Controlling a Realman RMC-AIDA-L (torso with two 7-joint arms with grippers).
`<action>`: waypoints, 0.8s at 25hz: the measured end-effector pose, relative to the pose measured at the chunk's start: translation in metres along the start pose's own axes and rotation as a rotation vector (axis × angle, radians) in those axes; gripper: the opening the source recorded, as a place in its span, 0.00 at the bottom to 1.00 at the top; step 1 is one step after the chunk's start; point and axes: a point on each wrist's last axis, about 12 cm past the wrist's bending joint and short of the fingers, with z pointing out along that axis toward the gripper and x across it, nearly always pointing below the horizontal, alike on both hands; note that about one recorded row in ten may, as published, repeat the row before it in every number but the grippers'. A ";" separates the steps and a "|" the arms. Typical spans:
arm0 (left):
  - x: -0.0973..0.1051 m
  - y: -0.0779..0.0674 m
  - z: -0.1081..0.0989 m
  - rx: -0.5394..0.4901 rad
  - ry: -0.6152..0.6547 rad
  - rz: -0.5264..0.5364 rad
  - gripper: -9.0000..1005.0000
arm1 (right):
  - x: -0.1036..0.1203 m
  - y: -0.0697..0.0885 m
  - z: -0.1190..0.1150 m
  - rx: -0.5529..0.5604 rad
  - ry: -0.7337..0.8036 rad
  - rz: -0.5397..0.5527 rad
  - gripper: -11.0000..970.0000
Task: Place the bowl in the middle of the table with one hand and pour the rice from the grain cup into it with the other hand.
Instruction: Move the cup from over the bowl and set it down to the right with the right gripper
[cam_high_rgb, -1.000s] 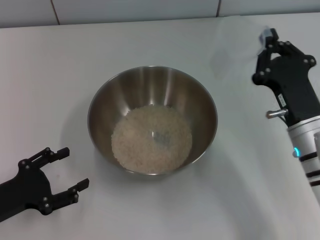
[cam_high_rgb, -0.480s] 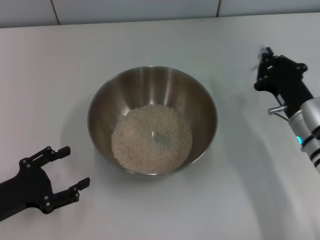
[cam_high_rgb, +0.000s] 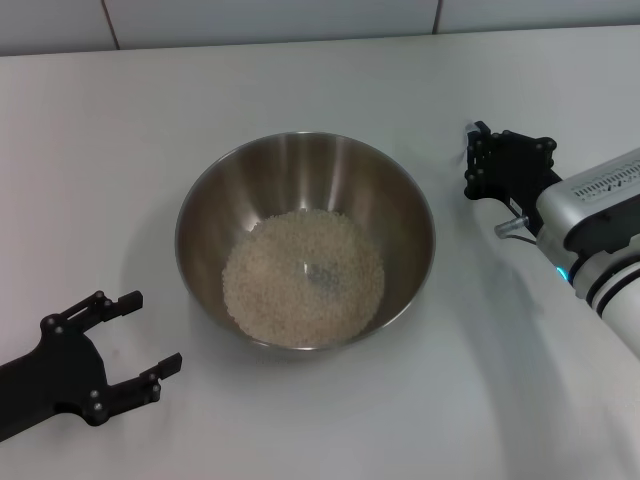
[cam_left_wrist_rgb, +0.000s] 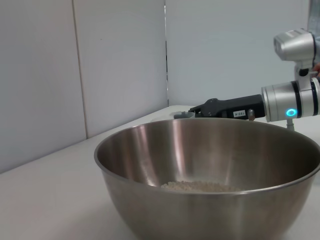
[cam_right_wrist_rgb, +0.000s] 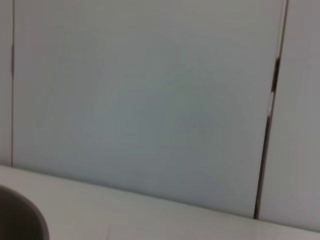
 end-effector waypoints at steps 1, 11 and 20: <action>0.000 0.000 0.000 0.001 0.000 0.001 0.83 | 0.000 0.000 0.001 -0.006 0.005 -0.007 0.10; -0.001 0.001 0.001 0.002 -0.001 0.003 0.83 | 0.004 0.008 -0.007 -0.035 0.000 -0.005 0.10; 0.000 0.001 0.001 0.002 0.002 0.001 0.83 | 0.010 0.005 -0.021 -0.012 -0.025 0.015 0.27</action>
